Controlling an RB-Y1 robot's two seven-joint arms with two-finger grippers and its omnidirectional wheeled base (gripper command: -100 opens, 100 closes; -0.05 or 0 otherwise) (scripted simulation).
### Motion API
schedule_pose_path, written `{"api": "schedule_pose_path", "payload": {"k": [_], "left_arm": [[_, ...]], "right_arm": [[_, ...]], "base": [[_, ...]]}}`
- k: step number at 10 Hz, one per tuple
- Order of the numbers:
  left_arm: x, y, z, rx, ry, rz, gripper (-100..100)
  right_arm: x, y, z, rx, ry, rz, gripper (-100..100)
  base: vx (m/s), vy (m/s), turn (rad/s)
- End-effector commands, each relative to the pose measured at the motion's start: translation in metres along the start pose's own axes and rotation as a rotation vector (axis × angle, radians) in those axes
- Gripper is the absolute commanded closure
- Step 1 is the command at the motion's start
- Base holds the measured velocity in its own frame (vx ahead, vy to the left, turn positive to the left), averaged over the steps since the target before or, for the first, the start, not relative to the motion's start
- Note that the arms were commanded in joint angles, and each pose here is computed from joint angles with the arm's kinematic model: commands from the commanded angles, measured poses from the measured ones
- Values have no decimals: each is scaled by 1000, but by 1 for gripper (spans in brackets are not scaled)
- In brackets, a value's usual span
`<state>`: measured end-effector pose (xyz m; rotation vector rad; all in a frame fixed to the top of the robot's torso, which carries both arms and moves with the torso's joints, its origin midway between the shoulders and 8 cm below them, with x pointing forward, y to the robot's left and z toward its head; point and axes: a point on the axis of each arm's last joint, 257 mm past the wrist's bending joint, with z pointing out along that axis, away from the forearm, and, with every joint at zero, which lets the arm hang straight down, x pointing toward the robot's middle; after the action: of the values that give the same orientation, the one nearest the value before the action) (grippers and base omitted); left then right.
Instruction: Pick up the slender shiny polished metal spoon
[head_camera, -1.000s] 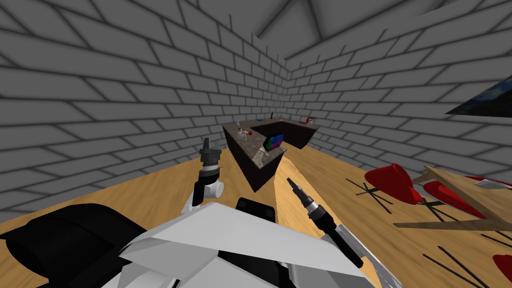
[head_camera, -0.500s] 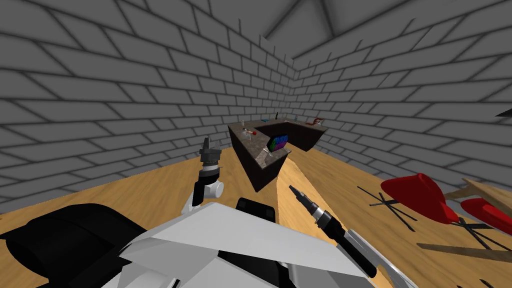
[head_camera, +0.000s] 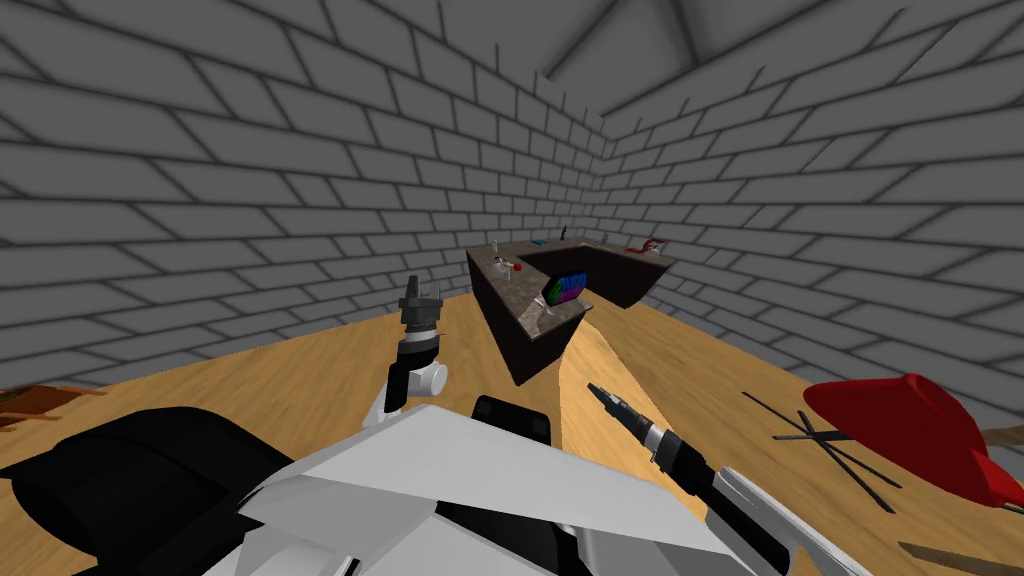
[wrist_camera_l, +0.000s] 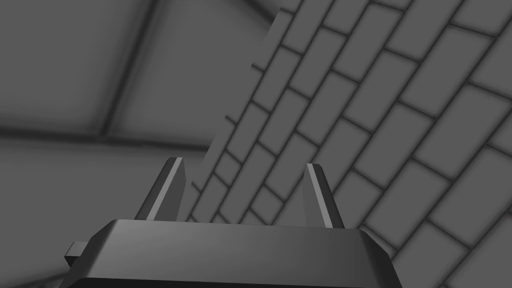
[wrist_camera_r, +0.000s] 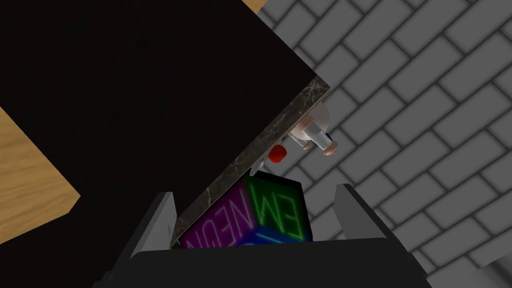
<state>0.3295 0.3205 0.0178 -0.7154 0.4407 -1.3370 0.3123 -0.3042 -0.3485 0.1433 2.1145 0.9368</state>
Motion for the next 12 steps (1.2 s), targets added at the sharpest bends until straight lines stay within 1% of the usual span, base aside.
{"api": "schedule_pose_path", "payload": {"k": [1,2,3,4,5,6,7,8,9,10,11,12], "left_arm": [[0,0,0,0,0,0,0],[0,0,0,0,0,0,0],[0,0,0,0,0,0,0],[0,0,0,0,0,0,0],[0,0,0,0,0,0,0],[0,0,0,0,0,0,0],[0,0,0,0,0,0,0],[0,0,0,0,0,0,0],[0,0,0,0,0,0,0],[0,0,0,0,0,0,0],[0,0,0,0,0,0,0],[0,0,0,0,0,0,0]], "right_arm": [[6,-25,-17,49,51,-23,-100],[5,-34,-22,70,59,-32,-100],[8,-56,-38,121,98,-47,-100],[6,-58,-41,127,103,-55,-100],[7,-79,-57,177,137,-67,-100],[5,-81,-61,183,143,-76,-100],[5,-100,-77,232,172,-85,-100],[1,-102,-81,240,179,-96,-100],[-2,-121,-101,293,208,-110,-100],[-4,-122,-103,296,211,-115,-100],[-9,-140,-123,348,236,-128,-100],[-10,-140,-124,351,238,-131,-100]], "base": [[13,41,169],[16,35,98],[11,53,179],[17,45,119],[37,62,187],[27,55,103],[36,86,202],[35,64,103],[43,72,205],[53,65,102],[82,98,194],[65,74,95]]}}
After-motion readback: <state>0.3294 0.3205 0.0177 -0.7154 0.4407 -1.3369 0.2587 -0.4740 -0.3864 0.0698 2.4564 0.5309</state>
